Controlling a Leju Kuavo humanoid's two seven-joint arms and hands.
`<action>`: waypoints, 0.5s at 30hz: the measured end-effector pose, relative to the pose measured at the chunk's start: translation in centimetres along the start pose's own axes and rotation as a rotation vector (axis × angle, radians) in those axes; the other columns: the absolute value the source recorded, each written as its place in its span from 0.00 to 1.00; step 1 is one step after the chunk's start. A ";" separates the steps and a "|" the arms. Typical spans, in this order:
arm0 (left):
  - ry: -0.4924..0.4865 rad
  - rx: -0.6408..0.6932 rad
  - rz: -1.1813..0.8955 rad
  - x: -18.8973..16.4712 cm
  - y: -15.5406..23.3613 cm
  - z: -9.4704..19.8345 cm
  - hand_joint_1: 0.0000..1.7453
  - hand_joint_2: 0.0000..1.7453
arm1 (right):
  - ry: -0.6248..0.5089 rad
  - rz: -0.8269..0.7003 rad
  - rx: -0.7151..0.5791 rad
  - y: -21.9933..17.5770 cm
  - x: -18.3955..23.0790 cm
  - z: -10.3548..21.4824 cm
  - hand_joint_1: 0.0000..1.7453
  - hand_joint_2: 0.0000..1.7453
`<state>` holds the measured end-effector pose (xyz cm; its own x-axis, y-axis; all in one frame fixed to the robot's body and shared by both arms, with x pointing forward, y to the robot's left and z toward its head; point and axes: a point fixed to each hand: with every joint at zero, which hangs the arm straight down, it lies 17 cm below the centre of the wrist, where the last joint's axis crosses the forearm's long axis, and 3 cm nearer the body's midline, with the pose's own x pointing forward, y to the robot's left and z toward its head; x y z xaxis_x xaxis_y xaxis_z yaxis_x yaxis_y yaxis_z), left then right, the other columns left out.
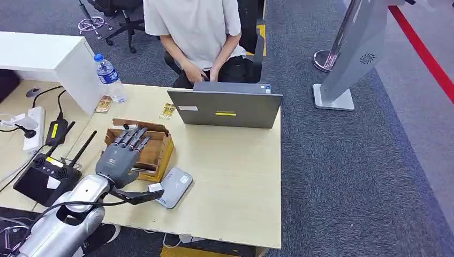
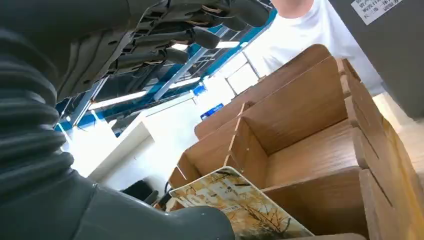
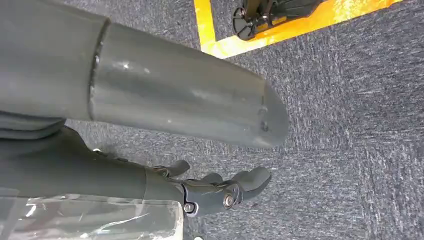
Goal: Pass the card to the sensor for recognition and then transmit it.
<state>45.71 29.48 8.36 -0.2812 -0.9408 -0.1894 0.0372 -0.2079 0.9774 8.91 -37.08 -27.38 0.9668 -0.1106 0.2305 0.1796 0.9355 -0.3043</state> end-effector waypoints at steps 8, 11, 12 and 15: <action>0.003 -0.009 -0.003 -0.1 -0.2 0.1 0.15 1.00 | -0.001 0.011 0.000 0.0 0.0 0.0 0.00 0.00; 0.003 -0.028 0.003 -0.2 -0.5 0.1 1.00 1.00 | -0.002 0.014 0.000 0.0 0.0 0.0 0.00 0.00; 0.001 -0.045 0.008 -0.3 -0.9 0.2 1.00 1.00 | -0.002 0.016 0.001 0.0 0.0 0.0 0.00 0.00; -0.010 -0.085 0.009 -0.9 -1.7 0.6 1.00 1.00 | 0.000 0.010 0.006 0.1 -0.1 0.0 0.00 0.00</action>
<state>45.28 30.82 6.96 -0.2896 -0.9402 -0.1790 0.1212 -0.2216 0.9676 8.85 -37.00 -27.40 0.9685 -0.1015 0.2274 0.1691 0.9384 -0.3014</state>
